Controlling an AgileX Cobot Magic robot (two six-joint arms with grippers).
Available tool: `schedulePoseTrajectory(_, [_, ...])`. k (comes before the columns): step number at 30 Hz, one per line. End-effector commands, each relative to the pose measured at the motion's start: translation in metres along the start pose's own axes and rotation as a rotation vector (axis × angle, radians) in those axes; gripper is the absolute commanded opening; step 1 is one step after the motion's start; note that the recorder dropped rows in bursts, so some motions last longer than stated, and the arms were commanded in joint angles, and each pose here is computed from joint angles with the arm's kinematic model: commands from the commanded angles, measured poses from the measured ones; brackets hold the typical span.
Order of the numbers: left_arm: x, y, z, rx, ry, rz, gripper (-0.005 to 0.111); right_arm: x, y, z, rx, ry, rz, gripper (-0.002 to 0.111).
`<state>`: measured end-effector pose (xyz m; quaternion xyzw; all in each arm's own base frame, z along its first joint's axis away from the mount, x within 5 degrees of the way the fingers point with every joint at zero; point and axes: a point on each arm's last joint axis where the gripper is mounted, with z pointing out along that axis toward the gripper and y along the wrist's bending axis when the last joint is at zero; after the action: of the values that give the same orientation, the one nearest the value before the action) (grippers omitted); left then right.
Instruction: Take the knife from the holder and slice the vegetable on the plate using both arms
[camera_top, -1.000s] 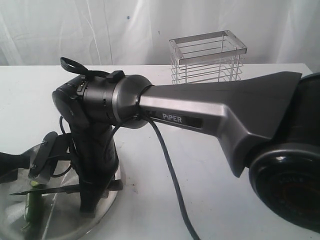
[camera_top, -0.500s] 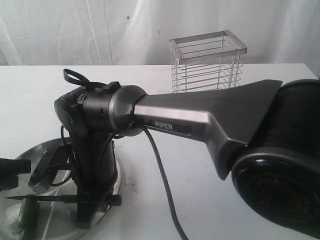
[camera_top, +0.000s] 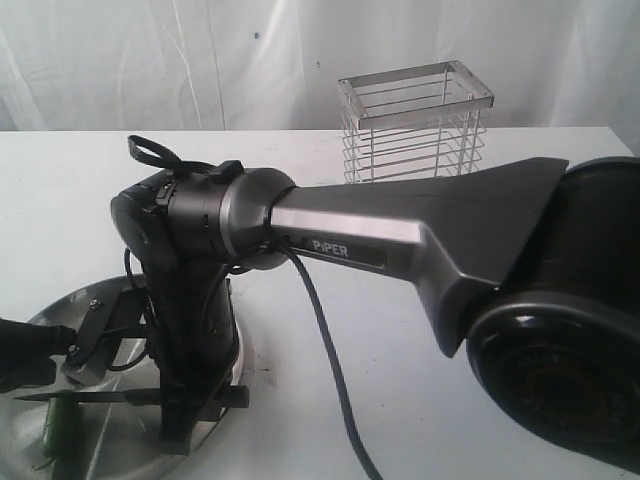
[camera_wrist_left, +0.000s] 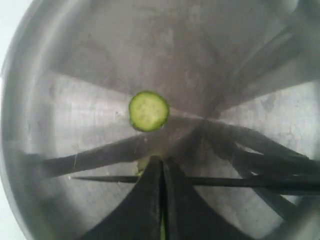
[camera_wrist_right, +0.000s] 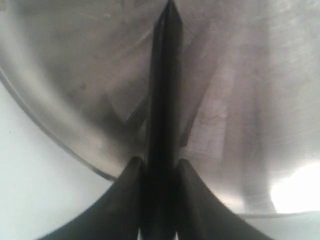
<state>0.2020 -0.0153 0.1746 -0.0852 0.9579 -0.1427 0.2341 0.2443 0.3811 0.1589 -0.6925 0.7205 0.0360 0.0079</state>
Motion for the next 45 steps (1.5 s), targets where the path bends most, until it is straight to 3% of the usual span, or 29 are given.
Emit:
schedulePoseTrajectory(1, [-0.023,-0.017,-0.017,0.097,-0.057,0.081,0.000,0.000,0.000,-0.002,0.006,0.001,-0.009,0.000])
schedulePoseTrajectory(12, [-0.076,-0.043,-0.089,0.103,-0.431,0.231,0.000,0.001,-0.001,-0.002,0.017,0.008,-0.015,0.000])
schedulePoseTrajectory(18, [-0.087,-0.039,-0.100,0.040,-0.575,0.216,0.000,0.001,-0.001,-0.002,0.016,0.010,-0.015,0.000])
schedulePoseTrajectory(22, [-0.102,-0.025,-0.115,-0.099,-0.774,0.208,0.000,0.001,-0.001,-0.003,0.015,0.006,-0.014,0.000])
schedulePoseTrajectory(24, [-0.106,-0.017,-0.119,-0.193,-0.810,0.303,0.000,0.001,-0.001,-0.004,0.015,0.007,-0.014,0.000])
schedulePoseTrajectory(27, [-0.099,-0.013,-0.111,-0.290,-0.721,0.580,0.000,0.001,-0.001,-0.007,0.018,0.002,-0.014,0.000])
schedulePoseTrajectory(29, [-0.083,-0.015,-0.096,-0.239,-0.574,0.756,0.000,0.001,-0.001,-0.008,0.024,-0.007,-0.015,0.000])
schedulePoseTrajectory(33, [-0.051,-0.018,-0.075,-0.063,-0.307,0.845,0.000,0.000,-0.001,-0.011,0.029,-0.020,-0.014,0.000])
schedulePoseTrajectory(37, [-0.029,-0.026,-0.077,0.114,-0.116,0.552,0.000,0.000,-0.001,-0.012,0.032,-0.024,-0.016,0.000])
schedulePoseTrajectory(40, [-0.019,-0.038,-0.089,0.248,-0.046,0.431,0.000,0.000,-0.001,-0.012,0.032,-0.024,-0.016,0.000])
schedulePoseTrajectory(45, [-0.022,-0.071,-0.128,0.520,-0.241,0.406,0.000,0.000,-0.001,-0.012,0.031,-0.022,-0.018,0.000])
